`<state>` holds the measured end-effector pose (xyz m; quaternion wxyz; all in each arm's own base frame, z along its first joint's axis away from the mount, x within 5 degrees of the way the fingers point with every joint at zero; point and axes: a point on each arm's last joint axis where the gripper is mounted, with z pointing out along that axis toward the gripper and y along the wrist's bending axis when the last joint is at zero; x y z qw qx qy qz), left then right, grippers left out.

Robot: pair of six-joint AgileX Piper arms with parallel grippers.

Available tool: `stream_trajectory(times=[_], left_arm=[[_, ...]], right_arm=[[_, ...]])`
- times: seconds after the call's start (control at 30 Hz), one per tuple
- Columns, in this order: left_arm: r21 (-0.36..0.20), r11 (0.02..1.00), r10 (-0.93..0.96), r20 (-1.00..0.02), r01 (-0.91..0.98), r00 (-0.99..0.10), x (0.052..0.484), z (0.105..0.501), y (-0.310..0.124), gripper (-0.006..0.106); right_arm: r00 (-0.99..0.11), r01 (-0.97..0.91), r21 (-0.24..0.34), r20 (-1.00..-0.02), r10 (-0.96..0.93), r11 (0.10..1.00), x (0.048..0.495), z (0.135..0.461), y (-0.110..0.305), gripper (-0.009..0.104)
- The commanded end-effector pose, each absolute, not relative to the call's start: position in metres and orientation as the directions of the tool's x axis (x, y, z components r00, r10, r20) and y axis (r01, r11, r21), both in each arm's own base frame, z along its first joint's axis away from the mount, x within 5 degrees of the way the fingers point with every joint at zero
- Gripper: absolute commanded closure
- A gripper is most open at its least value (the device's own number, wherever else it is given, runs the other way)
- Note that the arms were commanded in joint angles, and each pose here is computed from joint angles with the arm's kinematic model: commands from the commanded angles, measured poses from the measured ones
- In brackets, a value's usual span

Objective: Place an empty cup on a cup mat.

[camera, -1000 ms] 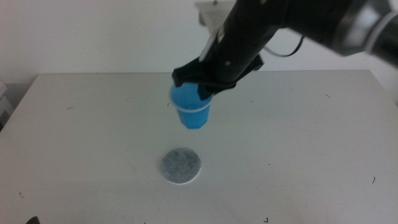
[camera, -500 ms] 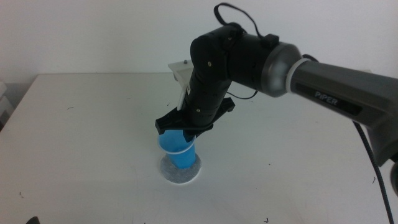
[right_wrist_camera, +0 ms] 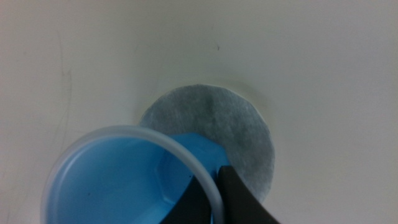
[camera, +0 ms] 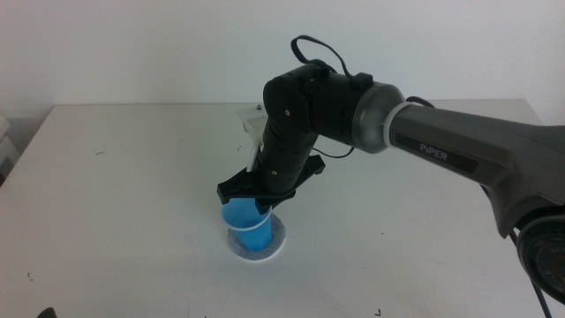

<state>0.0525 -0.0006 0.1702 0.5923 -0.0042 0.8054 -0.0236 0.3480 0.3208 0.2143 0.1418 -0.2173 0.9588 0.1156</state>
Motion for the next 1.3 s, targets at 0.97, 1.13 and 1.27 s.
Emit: stream_trajectory(times=[0.97, 1.13, 1.27], left_arm=[[-0.048, 0.998, -0.041, -0.974, 0.029, -0.223, 0.054, 0.178, -0.001, -0.005], [-0.048, 0.998, -0.041, -0.974, 0.029, -0.223, 0.054, 0.178, -0.001, -0.005], [-0.048, 0.998, -0.041, -0.974, 0.029, -0.223, 0.054, 0.178, -0.001, -0.005]], right_arm=[[-0.786, -0.51, 0.165, -0.489, -0.379, 0.845, 0.343, 0.276, 0.314, 0.023], [-0.733, -0.517, 0.148, -0.585, -0.347, 0.843, 0.334, 0.328, 0.292, 0.016], [-0.683, -0.518, 0.114, -0.651, -0.33, 0.848, 0.319, 0.374, 0.267, 0.017]])
